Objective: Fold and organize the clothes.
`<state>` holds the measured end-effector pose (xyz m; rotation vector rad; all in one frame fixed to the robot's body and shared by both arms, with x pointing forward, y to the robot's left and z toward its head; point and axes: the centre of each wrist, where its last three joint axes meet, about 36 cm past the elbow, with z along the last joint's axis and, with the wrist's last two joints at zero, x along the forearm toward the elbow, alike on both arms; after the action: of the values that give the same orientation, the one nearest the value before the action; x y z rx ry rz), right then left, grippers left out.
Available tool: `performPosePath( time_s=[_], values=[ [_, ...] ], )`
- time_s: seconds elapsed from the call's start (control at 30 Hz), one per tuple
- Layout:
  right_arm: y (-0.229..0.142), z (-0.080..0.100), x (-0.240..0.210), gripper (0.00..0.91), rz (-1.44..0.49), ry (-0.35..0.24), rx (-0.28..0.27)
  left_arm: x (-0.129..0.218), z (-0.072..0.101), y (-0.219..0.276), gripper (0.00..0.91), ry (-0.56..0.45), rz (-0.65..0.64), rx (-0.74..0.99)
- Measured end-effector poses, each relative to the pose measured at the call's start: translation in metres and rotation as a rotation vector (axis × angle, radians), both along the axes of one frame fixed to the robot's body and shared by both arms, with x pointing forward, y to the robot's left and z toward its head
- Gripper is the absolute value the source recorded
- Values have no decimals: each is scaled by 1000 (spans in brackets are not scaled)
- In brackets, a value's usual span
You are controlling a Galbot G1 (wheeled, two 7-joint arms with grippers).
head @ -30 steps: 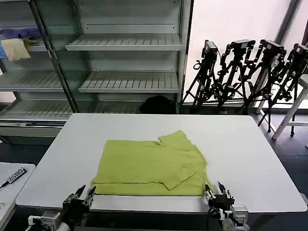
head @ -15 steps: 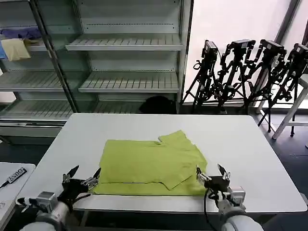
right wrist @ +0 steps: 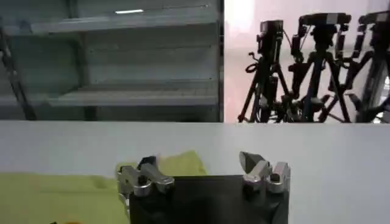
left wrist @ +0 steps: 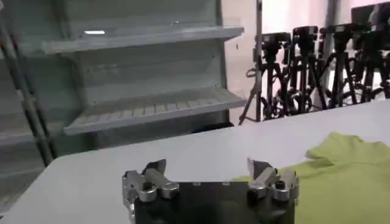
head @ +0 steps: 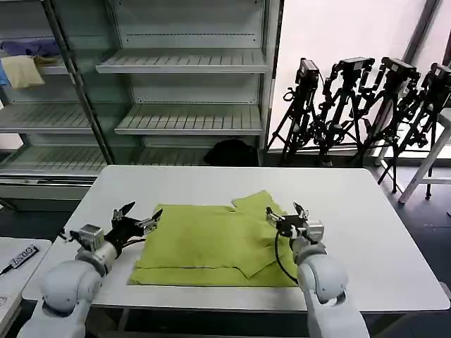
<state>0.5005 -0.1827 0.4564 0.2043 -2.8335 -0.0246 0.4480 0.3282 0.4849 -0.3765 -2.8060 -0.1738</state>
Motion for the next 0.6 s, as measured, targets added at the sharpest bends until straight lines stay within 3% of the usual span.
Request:
performPosePath(
  time_s=[0.23,0.6],
  values=[
    [5,-11,39,907,-5,47,-10,37,-9,15,907,45,-5,0],
    [-6,-24,59,907,-33,94,-24,72,-33,22,907,131,-15,8]
  ],
)
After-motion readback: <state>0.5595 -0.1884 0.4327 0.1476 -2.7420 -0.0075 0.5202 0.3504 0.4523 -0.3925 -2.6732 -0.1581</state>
